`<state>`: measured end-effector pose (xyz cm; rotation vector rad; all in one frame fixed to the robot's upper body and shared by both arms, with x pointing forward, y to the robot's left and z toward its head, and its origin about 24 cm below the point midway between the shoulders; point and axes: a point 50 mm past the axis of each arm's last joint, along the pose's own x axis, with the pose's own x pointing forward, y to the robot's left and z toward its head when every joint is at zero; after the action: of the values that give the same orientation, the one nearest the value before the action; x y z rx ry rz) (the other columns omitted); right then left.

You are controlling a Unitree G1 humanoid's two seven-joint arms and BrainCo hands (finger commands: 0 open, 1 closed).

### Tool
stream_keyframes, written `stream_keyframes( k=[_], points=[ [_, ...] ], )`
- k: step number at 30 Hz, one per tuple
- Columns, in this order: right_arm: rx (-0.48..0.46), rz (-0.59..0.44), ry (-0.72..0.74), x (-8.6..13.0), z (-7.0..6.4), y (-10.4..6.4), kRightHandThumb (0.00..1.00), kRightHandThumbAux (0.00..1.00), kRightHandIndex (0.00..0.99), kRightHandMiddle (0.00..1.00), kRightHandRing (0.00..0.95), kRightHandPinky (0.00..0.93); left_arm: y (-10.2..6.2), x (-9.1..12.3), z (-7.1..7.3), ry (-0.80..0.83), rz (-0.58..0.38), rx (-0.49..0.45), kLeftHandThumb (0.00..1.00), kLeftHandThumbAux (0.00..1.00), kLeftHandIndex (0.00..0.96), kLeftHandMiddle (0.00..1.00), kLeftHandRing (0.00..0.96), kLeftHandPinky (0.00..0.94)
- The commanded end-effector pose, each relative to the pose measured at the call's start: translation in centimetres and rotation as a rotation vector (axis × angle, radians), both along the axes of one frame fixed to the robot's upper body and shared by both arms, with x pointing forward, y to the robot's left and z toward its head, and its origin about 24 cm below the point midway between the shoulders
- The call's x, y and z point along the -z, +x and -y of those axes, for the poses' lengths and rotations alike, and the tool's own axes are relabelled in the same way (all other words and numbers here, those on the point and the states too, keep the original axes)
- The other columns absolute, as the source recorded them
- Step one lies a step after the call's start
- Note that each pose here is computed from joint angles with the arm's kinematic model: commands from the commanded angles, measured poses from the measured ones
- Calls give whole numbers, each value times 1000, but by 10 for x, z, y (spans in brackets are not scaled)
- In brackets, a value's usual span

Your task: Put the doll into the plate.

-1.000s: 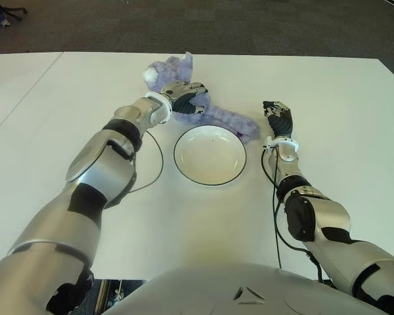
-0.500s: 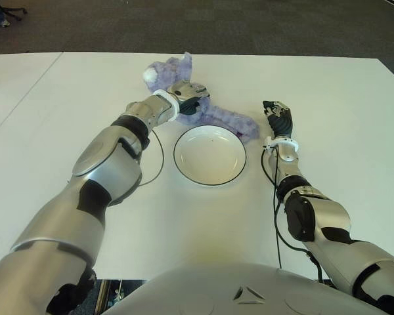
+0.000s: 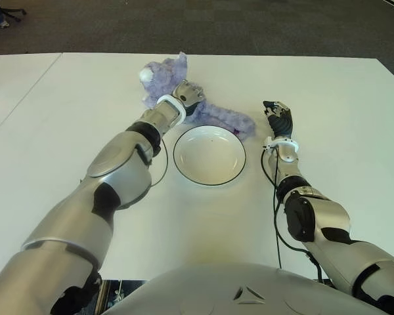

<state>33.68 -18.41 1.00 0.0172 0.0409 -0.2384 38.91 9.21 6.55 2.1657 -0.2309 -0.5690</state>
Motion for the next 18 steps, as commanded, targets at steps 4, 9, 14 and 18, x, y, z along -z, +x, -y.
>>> stream_keyframes(
  k=[4, 9, 14, 18],
  points=[
    [44, -339, 79, 81, -2, -66, 713, 721, 423, 288, 168, 104, -28, 58, -26, 350, -248, -159, 1000, 699, 30, 269, 358, 473],
    [46, -335, 77, 81, -3, -66, 713, 721, 423, 284, 162, 98, -34, 67, -27, 415, -235, -77, 1000, 667, 125, 374, 464, 534],
    [49, -330, 85, 81, -3, -67, 713, 721, 423, 280, 160, 102, -40, 75, -43, 397, -187, 8, 954, 647, 425, 430, 542, 677],
    [50, -328, 91, 82, -3, -68, 713, 721, 423, 279, 158, 99, -41, 75, -46, 316, -178, -8, 949, 647, 442, 435, 534, 700]
  ],
)
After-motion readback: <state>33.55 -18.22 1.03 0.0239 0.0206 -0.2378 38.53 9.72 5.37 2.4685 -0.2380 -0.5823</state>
